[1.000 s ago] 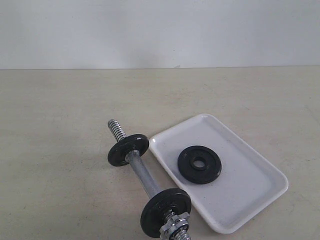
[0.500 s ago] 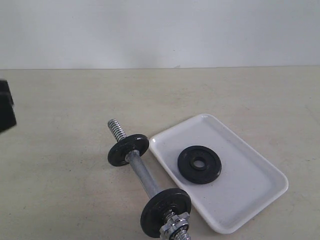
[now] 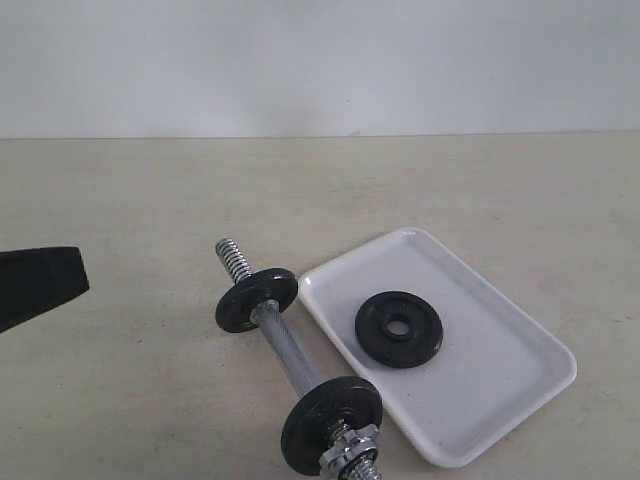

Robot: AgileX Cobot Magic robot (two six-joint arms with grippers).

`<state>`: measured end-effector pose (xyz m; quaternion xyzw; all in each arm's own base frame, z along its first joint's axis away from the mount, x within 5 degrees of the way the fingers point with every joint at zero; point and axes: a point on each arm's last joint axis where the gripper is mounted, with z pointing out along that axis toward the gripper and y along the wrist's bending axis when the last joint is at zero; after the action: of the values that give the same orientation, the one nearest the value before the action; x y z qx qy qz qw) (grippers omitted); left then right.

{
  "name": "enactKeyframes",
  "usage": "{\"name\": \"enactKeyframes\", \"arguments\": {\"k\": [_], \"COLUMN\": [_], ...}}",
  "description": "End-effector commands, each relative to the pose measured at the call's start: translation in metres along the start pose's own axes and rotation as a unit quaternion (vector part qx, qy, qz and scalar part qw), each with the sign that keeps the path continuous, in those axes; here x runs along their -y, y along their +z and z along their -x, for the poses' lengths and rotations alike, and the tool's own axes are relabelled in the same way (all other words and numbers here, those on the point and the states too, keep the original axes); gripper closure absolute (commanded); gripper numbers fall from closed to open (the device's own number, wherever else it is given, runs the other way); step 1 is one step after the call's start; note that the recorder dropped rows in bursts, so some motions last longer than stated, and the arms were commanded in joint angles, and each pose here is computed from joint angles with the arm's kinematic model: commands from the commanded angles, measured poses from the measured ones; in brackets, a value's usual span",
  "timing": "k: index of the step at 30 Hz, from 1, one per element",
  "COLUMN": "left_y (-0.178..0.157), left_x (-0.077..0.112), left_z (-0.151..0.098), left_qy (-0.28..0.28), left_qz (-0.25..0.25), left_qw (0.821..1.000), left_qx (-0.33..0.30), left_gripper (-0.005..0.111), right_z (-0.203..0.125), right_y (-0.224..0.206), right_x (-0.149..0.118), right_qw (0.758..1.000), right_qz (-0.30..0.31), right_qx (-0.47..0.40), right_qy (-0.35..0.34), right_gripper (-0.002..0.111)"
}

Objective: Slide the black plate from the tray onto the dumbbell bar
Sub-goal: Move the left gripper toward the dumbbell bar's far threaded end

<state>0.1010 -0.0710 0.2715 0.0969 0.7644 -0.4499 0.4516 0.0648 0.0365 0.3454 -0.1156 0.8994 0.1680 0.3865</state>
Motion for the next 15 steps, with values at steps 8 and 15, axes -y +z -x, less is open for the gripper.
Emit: {"name": "enactKeyframes", "arguments": {"k": [8,15], "left_y": [0.033,0.053], "left_x": [-0.04,-0.058], "left_z": [0.001,0.005], "left_qy": [-0.167,-0.272], "left_qz": [0.015,-0.042], "left_qw": [0.985,0.961], "left_qx": [-0.041,-0.026], "left_gripper": [0.059,0.054], "right_z": [-0.001,0.001], "right_y": [0.026,0.03], "right_x": [-0.006,-0.006], "right_qw": [0.996,0.996], "right_qz": [0.081,0.083], "right_qx": [0.041,0.037], "right_qy": [0.015,0.015], "right_gripper": [0.038,0.038]}}
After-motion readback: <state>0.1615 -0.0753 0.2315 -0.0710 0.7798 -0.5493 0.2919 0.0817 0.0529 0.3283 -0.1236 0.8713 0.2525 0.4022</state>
